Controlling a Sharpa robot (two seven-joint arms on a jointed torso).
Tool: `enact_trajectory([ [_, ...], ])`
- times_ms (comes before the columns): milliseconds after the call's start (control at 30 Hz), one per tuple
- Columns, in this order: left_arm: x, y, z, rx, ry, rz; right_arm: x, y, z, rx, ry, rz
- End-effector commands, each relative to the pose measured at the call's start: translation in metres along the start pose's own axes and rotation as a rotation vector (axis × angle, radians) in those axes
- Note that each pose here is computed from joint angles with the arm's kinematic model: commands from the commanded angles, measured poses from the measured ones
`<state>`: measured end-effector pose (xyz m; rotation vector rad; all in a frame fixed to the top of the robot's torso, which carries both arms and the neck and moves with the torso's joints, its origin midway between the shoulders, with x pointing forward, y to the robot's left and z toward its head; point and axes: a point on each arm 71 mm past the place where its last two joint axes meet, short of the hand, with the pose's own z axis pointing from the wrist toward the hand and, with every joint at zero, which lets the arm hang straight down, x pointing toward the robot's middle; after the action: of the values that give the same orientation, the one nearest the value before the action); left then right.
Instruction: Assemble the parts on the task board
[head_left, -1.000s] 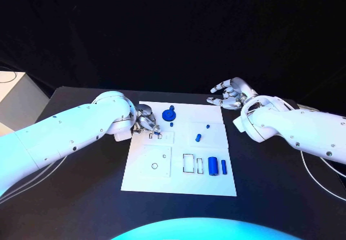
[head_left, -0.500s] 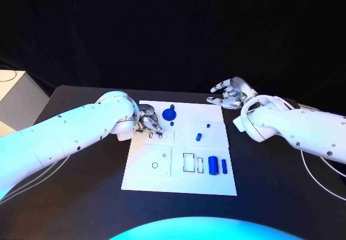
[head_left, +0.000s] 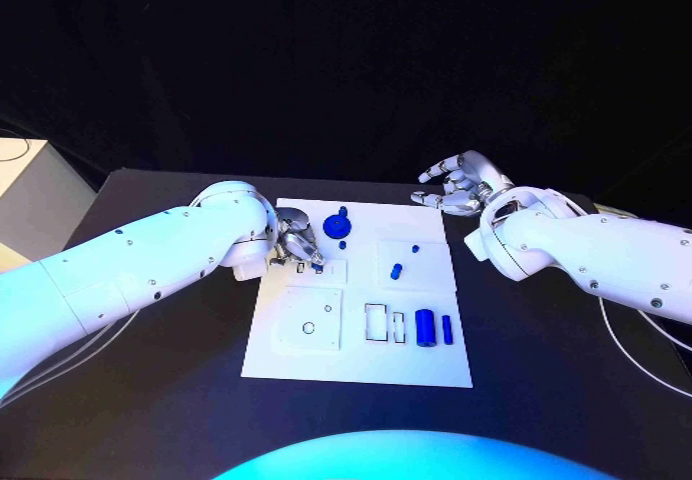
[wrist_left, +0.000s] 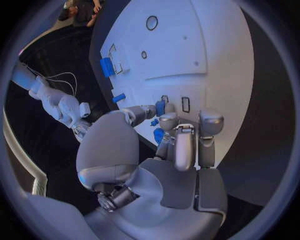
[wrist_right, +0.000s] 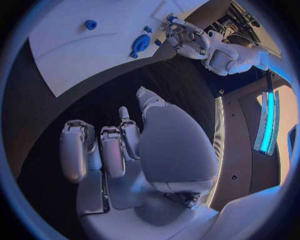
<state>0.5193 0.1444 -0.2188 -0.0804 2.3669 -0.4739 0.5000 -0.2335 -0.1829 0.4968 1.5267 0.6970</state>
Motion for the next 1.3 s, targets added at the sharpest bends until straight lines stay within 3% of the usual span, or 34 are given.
enact_trajectory([
  [33,0.0031,-0.0007,-0.0003,-0.001,0.037,0.034,0.0016,0.0008,-0.0003,-0.005,0.016,-0.005],
  [733,0.0046,-0.0006,-0.0011,-0.004,0.045,0.055,0.0025,0.0010,0.0003,-0.005,0.019,-0.005],
  [1300,0.0084,-0.0049,0.0041,0.002,0.064,0.045,0.0028,0.0012,0.0004,-0.006,0.019,-0.005],
])
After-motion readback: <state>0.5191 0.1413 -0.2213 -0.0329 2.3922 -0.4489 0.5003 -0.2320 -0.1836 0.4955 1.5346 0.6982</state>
